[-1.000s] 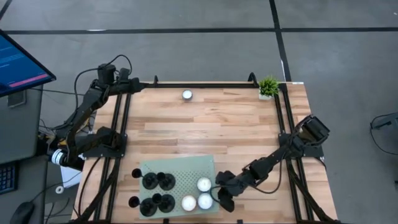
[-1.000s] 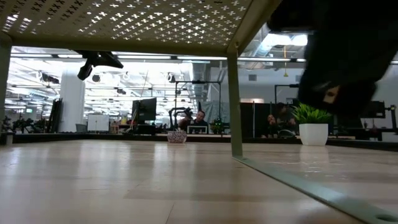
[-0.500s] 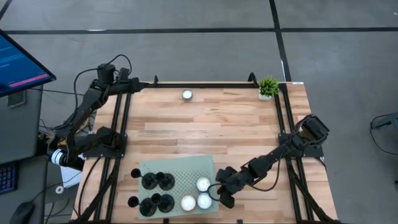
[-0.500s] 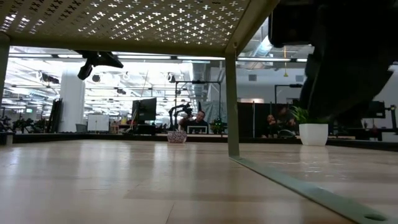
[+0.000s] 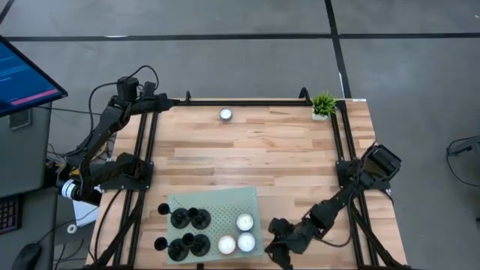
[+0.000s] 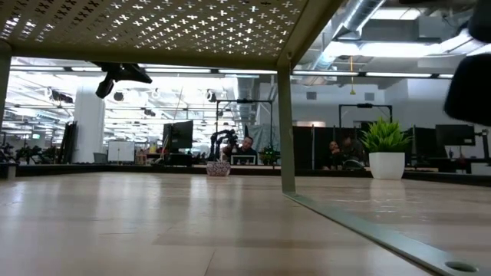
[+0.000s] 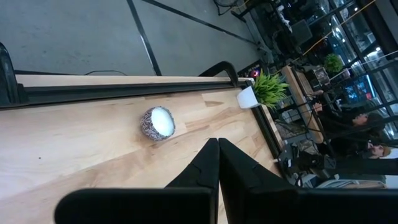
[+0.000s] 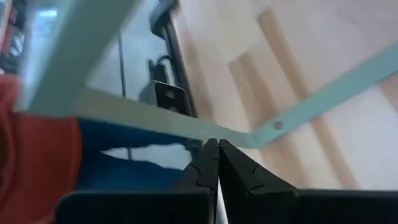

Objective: Stock candles on shelf
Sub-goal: Adjust the shelf

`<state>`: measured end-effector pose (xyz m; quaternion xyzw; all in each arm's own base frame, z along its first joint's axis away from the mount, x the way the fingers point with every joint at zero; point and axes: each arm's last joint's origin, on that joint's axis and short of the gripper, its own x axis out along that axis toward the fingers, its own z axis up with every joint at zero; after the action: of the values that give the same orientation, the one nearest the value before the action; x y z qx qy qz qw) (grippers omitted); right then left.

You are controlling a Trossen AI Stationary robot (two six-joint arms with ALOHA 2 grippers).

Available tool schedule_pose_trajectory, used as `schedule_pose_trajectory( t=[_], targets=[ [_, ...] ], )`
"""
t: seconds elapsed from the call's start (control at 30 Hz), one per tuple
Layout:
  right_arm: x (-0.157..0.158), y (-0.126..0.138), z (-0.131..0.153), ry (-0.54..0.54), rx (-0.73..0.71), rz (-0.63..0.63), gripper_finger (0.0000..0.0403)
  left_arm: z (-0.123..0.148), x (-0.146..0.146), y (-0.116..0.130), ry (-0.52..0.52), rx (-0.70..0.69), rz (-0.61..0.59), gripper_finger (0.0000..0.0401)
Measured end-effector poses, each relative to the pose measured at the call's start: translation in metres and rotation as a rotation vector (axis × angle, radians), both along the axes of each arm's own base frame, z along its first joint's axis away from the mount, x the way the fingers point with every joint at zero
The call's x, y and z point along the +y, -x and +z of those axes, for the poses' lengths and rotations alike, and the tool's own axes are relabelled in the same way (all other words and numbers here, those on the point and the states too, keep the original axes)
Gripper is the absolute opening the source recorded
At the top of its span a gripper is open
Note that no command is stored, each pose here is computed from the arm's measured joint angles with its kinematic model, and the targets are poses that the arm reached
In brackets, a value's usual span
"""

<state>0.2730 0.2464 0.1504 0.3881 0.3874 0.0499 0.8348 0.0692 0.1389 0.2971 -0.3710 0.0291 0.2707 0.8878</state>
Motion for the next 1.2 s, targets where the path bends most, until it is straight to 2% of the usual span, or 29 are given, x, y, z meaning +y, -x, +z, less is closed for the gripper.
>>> schedule_pose_trajectory(
  t=[0.23, 0.7, 1.2],
  targets=[
    [0.010, 0.006, 0.003, -0.003, 0.021, -0.077, 0.0000, 0.000, 0.000, 0.000, -0.003, -0.001, -0.001, 0.0002],
    [0.013, -0.001, 0.012, -0.018, -0.012, -0.065, 0.0000, 0.001, -0.001, -0.001, -0.017, -0.004, -0.042, 0.0002],
    [-0.005, -0.023, 0.019, 0.018, -0.033, -0.042, 0.0000, 0.001, -0.001, -0.001, -0.021, -0.002, -0.043, 0.0002]
  ],
)
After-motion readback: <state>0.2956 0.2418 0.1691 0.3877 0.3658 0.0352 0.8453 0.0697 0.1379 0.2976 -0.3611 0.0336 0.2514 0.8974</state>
